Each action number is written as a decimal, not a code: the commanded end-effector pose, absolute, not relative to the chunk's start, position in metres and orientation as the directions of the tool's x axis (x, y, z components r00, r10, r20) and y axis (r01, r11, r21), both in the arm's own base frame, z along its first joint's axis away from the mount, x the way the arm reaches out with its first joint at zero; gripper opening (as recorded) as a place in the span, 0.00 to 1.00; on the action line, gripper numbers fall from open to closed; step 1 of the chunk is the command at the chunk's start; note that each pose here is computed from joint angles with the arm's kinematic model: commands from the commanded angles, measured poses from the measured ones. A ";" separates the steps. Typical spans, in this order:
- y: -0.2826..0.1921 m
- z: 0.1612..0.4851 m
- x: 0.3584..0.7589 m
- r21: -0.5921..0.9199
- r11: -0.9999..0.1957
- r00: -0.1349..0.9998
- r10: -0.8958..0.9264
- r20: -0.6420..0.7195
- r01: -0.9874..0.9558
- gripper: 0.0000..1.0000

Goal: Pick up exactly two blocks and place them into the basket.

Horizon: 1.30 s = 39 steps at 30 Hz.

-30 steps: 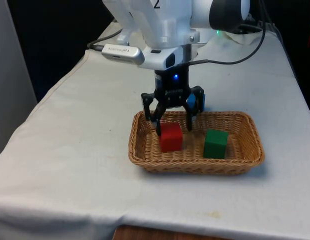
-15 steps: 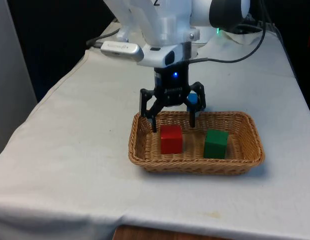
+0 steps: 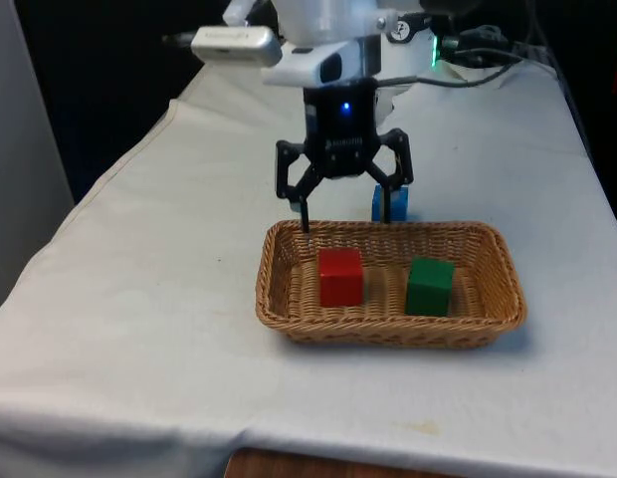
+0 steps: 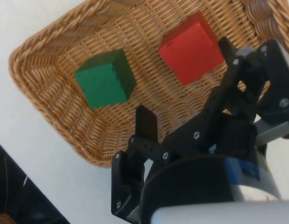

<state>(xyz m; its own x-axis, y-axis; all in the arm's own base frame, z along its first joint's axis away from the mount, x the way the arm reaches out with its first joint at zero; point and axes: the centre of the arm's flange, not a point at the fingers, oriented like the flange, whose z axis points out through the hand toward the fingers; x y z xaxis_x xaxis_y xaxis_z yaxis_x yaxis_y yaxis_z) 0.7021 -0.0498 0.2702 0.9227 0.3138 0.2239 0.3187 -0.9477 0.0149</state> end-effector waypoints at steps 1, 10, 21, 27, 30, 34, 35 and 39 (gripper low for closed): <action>-0.051 0.277 0.700 0.020 -0.952 0.927 0.302 0.221 0.305 1.00; -0.053 0.295 0.695 0.026 -0.961 0.934 0.273 0.231 0.274 1.00; -0.057 0.313 0.683 0.036 -0.969 0.941 0.247 0.233 0.245 1.00; -0.058 0.321 0.678 0.039 -0.971 0.943 0.237 0.232 0.235 1.00; -0.059 0.326 0.673 0.039 -0.973 0.946 0.229 0.232 0.226 1.00; -0.060 0.328 0.669 0.038 -0.975 0.948 0.220 0.230 0.217 1.00; -0.060 0.329 0.667 0.038 -0.976 0.949 0.217 0.229 0.214 1.00; -0.061 0.331 0.661 0.035 -0.979 0.952 0.205 0.226 0.202 1.00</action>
